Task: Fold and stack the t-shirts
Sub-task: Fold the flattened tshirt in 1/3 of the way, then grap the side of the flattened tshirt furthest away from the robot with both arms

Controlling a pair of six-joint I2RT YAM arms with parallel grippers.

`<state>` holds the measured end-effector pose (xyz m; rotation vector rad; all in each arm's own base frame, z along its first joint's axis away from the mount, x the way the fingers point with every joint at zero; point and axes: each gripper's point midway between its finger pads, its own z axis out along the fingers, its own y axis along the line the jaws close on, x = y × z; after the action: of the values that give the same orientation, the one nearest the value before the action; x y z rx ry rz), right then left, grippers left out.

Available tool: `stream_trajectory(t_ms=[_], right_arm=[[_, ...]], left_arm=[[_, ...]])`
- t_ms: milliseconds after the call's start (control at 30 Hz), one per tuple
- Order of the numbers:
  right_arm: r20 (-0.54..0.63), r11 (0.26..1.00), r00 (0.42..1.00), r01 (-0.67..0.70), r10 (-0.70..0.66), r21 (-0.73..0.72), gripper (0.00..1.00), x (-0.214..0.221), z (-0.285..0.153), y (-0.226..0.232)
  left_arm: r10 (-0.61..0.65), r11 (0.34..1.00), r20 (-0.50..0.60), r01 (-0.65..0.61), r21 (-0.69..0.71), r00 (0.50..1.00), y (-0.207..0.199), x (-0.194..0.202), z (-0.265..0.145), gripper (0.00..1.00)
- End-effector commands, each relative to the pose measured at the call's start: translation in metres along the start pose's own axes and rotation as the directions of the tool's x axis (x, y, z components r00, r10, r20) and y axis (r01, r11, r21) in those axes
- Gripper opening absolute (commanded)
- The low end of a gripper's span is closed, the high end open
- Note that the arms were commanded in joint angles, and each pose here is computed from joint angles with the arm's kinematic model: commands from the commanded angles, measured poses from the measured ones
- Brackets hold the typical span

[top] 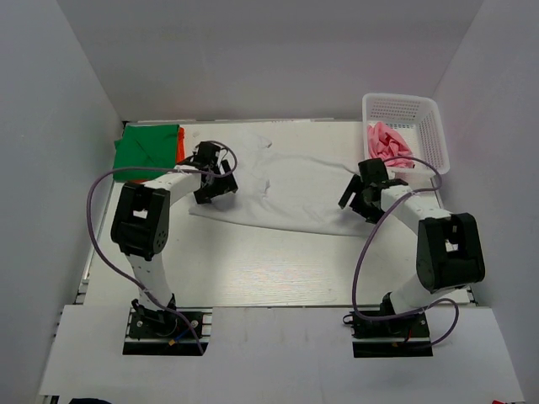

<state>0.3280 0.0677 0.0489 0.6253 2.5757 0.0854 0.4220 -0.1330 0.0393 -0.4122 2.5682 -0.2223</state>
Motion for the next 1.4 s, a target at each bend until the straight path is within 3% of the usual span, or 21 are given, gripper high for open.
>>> stream_trajectory(t_ms=[0, 233, 433, 600, 800, 967, 1033, 1167, 1200, 1367], right_arm=[[0.009, 0.994, 0.999, 0.046, -0.045, -0.1, 0.9, 0.003, 0.009, 0.027], [-0.124, 0.998, 0.991, 0.056, -0.054, 0.012, 0.9, 0.059, 0.021, -0.012], [-0.206, 0.997, 0.977, 0.06, -0.047, 0.057, 0.9, 0.107, 0.002, -0.049], [-0.096, 0.998, 0.994, 0.057, -0.055, 0.012, 0.9, 0.095, -0.033, -0.054], [0.13, 0.982, 0.989, 0.09, -0.069, -0.164, 0.9, 0.028, -0.079, -0.01], [0.217, 0.985, 0.974, 0.094, -0.061, -0.145, 0.9, -0.009, -0.087, 0.003], [0.21, 0.989, 0.976, 0.082, -0.054, -0.124, 0.9, -0.015, -0.079, 0.006], [0.222, 0.985, 0.973, 0.095, -0.061, -0.146, 0.9, -0.038, -0.076, 0.027], [0.231, 0.987, 0.971, 0.097, -0.066, -0.125, 0.9, -0.044, -0.075, 0.027], [0.217, 0.996, 0.972, 0.091, -0.09, 0.008, 0.9, -0.062, -0.059, 0.017]], left_arm=[[-0.048, 0.998, -0.009, 0.048, -0.041, 0.999, 0.016, 0.012, -0.006, 1.0], [-0.114, 0.982, -0.112, 0.096, -0.161, 0.987, 0.065, 0.082, -0.017, 1.0], [-0.224, 0.943, -0.144, 0.177, -0.283, 0.964, 0.111, 0.148, -0.072, 1.0], [-0.251, 0.953, -0.093, 0.229, -0.196, 0.964, 0.115, 0.159, -0.116, 1.0], [-0.227, 0.974, 0.18, 0.221, 0.054, 0.957, 0.071, 0.074, -0.16, 1.0], [-0.166, 0.985, 0.306, 0.174, 0.0, 0.937, 0.057, 0.006, -0.16, 1.0], [-0.126, 0.986, 0.284, 0.153, -0.072, 0.95, 0.055, -0.006, -0.135, 1.0], [-0.108, 0.985, 0.321, 0.145, -0.094, 0.941, 0.028, -0.066, -0.125, 1.0], [-0.077, 0.982, 0.267, 0.119, -0.144, 0.961, 0.028, -0.062, -0.098, 1.0], [-0.025, 0.977, 0.275, 0.081, -0.196, 0.961, 0.012, -0.111, -0.045, 1.0]])
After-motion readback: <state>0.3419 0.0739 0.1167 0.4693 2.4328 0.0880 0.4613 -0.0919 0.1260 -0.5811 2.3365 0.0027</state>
